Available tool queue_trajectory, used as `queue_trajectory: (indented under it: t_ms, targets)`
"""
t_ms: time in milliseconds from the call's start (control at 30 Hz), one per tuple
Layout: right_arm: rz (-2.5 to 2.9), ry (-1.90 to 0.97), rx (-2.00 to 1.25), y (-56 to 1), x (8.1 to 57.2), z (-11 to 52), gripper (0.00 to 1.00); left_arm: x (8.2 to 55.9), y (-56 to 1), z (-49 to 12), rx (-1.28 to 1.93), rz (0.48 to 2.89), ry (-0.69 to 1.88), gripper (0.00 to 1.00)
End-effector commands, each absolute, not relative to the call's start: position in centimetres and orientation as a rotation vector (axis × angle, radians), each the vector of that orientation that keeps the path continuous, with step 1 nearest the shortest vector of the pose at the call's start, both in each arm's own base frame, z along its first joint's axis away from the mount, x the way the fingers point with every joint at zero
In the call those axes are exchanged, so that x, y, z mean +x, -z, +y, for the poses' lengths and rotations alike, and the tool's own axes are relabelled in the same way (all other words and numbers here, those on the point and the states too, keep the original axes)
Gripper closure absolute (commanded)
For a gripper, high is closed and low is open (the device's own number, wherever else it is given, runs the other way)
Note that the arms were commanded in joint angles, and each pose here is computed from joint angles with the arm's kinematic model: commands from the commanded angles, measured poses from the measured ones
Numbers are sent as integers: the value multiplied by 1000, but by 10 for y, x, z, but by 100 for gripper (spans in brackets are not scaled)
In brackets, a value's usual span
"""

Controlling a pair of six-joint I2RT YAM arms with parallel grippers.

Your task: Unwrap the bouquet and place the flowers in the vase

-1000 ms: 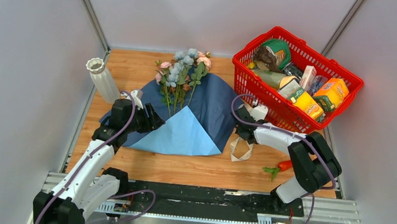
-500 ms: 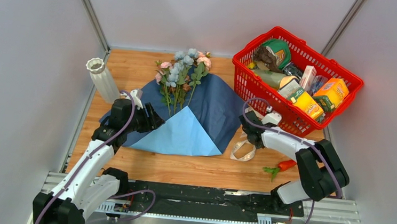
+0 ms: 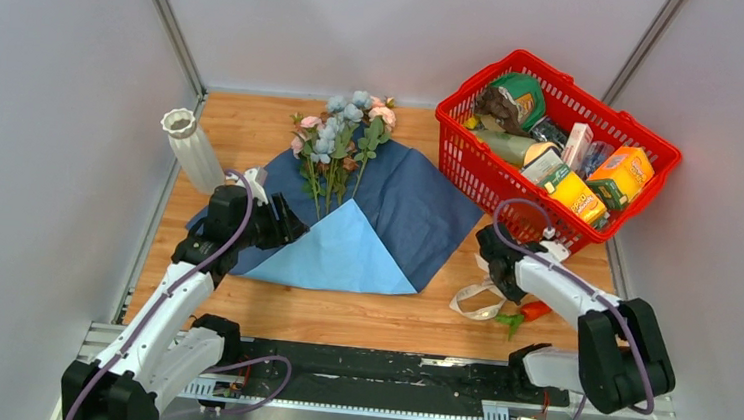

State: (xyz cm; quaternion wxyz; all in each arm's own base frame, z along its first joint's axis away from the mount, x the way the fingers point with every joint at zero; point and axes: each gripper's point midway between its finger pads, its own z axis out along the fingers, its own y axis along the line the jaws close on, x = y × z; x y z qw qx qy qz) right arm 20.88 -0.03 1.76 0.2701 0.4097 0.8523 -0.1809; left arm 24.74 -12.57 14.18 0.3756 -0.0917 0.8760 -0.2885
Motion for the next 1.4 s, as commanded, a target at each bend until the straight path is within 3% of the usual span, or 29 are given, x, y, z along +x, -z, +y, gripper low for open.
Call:
queue_trajectory:
  t_ms: [0, 67, 167, 233, 533, 833, 1033, 1367]
  targets:
    - [2186, 510, 1191, -34, 200, -13, 100, 250, -148, -123, -217, 2221, 708, 37]
    - [2175, 500, 1167, -40, 204, -14, 96, 252, -147, -122, -228, 2220, 701, 37]
    - [2230, 440, 1012, -51, 219, -6, 69, 259, -144, -121, -244, 2218, 688, 36]
    - [2251, 406, 895, -65, 226, 1, 59, 264, -142, -122, -246, 2237, 682, 36]
    - [2214, 59, 672, -131, 244, 37, 34, 318, -134, -129, -255, 2368, 611, 37]
    - [2083, -445, 273, -205, 258, 110, 38, 350, -100, -133, -282, 2455, 568, 37]
    - [2016, -610, 112, -229, 252, 137, 40, 347, -69, -143, -310, 2537, 616, 39]
    - [1983, -749, -60, -246, 244, 163, 39, 286, -126, -179, -191, 2427, 972, 46]
